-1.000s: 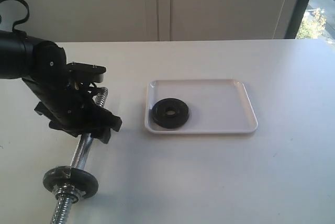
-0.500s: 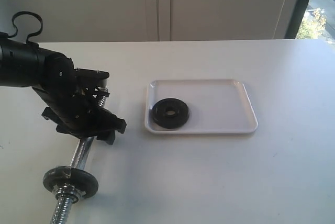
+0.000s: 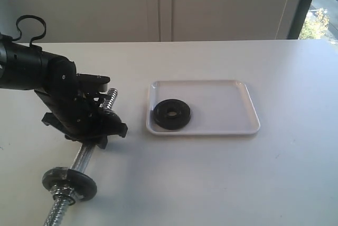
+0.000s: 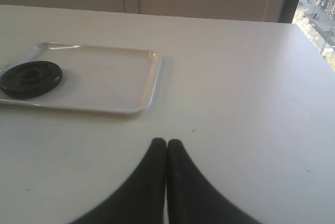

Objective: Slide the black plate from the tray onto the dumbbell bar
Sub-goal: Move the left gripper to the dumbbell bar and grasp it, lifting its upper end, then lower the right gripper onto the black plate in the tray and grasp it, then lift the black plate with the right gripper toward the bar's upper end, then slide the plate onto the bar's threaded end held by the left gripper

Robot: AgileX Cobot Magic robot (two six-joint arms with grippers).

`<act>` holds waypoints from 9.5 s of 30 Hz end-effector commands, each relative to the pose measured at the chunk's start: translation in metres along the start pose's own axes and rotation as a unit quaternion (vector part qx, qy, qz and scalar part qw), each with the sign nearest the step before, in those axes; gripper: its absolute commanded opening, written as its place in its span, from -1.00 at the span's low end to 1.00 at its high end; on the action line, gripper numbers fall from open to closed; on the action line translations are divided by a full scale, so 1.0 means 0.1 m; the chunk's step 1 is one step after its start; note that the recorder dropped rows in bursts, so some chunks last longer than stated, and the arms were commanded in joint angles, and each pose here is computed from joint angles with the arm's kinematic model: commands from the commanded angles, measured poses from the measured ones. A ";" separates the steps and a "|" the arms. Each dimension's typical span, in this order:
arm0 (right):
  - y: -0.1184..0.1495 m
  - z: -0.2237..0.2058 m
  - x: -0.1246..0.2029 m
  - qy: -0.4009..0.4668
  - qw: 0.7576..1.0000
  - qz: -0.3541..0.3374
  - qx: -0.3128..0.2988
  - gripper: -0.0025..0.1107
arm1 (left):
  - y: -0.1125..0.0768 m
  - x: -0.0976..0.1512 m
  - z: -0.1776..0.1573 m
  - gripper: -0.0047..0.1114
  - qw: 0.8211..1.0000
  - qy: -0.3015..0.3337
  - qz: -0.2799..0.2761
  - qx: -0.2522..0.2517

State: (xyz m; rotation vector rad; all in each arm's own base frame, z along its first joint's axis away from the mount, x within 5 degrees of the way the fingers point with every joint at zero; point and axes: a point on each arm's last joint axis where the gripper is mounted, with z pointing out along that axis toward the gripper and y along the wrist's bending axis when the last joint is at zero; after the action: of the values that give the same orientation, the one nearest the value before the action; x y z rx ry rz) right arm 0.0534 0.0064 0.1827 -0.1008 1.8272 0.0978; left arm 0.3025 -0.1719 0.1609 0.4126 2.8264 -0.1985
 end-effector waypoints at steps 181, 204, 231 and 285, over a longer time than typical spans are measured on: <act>1.53 3.71 -1.36 0.416 0.725 0.254 -0.486 -0.96 | -0.17 0.10 -0.76 -0.92 0.975 -0.070 0.188 0.091; 1.49 3.51 -1.37 0.443 0.733 0.221 -0.467 -0.96 | -0.17 0.08 -0.76 -0.92 0.975 -0.081 0.187 0.089; 1.70 3.60 -1.09 0.453 0.702 0.252 -0.488 -0.96 | -0.17 0.09 -0.76 -0.92 0.975 -0.080 0.186 0.090; 2.13 3.37 -0.89 0.507 0.692 0.141 -0.494 0.87 | -0.17 -0.01 -0.78 -0.92 0.973 -0.131 0.173 0.079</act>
State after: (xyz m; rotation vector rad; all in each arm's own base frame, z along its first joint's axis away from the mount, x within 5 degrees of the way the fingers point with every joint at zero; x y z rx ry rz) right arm 0.3814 0.2595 0.1782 -0.6664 2.6389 1.5225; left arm 0.2742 -0.1684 0.2059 0.9443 2.5750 -0.3185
